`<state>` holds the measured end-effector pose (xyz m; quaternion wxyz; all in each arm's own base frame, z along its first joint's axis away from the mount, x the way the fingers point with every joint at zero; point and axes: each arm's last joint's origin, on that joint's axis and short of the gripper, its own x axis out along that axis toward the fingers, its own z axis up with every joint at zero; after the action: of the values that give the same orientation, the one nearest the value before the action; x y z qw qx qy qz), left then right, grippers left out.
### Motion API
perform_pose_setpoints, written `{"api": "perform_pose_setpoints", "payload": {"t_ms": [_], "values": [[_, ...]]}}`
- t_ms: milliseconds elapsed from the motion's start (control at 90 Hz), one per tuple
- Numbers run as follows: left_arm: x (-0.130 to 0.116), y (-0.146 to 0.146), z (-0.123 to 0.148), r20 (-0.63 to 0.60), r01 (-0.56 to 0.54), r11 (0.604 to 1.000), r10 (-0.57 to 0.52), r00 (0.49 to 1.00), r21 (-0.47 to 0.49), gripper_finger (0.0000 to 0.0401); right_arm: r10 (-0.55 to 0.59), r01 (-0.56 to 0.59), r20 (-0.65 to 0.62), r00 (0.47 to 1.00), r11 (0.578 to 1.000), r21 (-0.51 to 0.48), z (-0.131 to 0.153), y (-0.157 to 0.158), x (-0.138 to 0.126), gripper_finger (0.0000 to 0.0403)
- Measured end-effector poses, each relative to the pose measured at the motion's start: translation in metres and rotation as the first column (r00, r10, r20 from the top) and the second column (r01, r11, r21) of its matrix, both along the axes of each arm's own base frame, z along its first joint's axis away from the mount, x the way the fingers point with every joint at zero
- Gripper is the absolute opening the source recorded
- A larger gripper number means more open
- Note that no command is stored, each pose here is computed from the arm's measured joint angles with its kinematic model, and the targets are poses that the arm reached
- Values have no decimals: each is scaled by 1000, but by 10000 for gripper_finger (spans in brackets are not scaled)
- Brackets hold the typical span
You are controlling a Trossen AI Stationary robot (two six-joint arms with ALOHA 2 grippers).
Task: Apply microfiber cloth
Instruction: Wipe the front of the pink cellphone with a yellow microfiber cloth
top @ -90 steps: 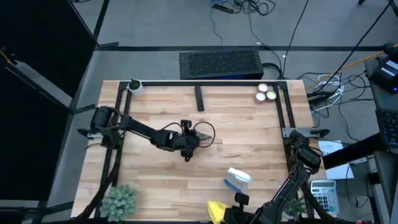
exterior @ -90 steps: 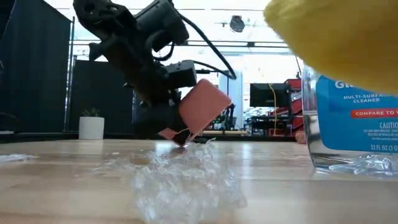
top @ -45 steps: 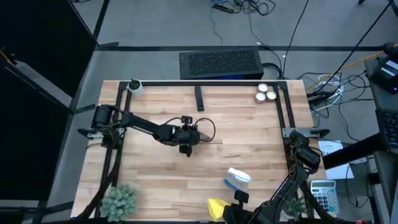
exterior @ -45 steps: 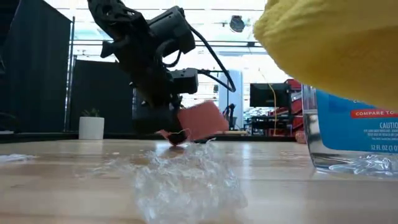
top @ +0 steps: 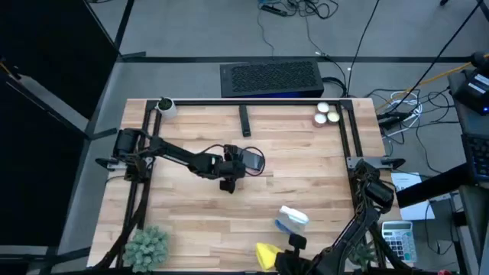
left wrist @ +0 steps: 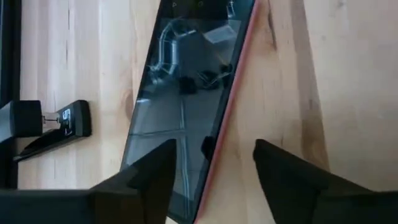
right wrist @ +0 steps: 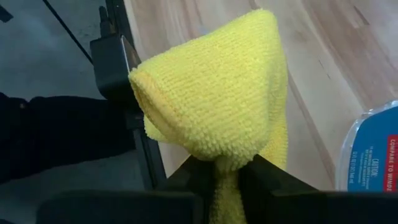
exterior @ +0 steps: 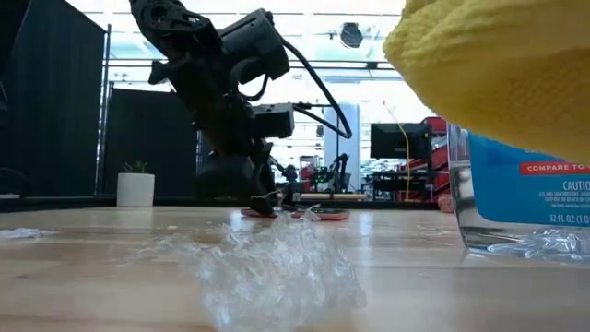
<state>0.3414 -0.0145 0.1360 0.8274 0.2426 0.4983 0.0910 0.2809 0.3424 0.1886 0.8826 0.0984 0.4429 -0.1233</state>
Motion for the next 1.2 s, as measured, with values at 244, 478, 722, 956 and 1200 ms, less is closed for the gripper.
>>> {"api": "perform_pose_setpoints", "payload": {"t_ms": [244, 478, 722, 956, 1200], "values": [[-7, -10, 37, 136, -39, 999, 39, 990, 1, 208, 4, -3, -12, 1000, 1000, 26, 0, 4, -5, 31], [-6, 54, 42, 165, -124, 981, 148, 975, -149, 170, 9, -10, 20, 1000, 999, 47, 1, 6, -1, 31], [-2, 96, 23, 165, -178, 960, 215, 962, -214, 136, 14, -15, 25, 1000, 999, 33, 1, 8, -4, 31], [2, 93, -9, 62, -165, 955, 185, 981, -248, 112, 1, -2, 31, 1000, 999, 49, 1, 11, -8, 31], [6, 71, -14, 41, -150, 955, 166, 985, -256, 94, 25, -40, 74, 997, 978, 206, 50, 22, -33, 31]]}}
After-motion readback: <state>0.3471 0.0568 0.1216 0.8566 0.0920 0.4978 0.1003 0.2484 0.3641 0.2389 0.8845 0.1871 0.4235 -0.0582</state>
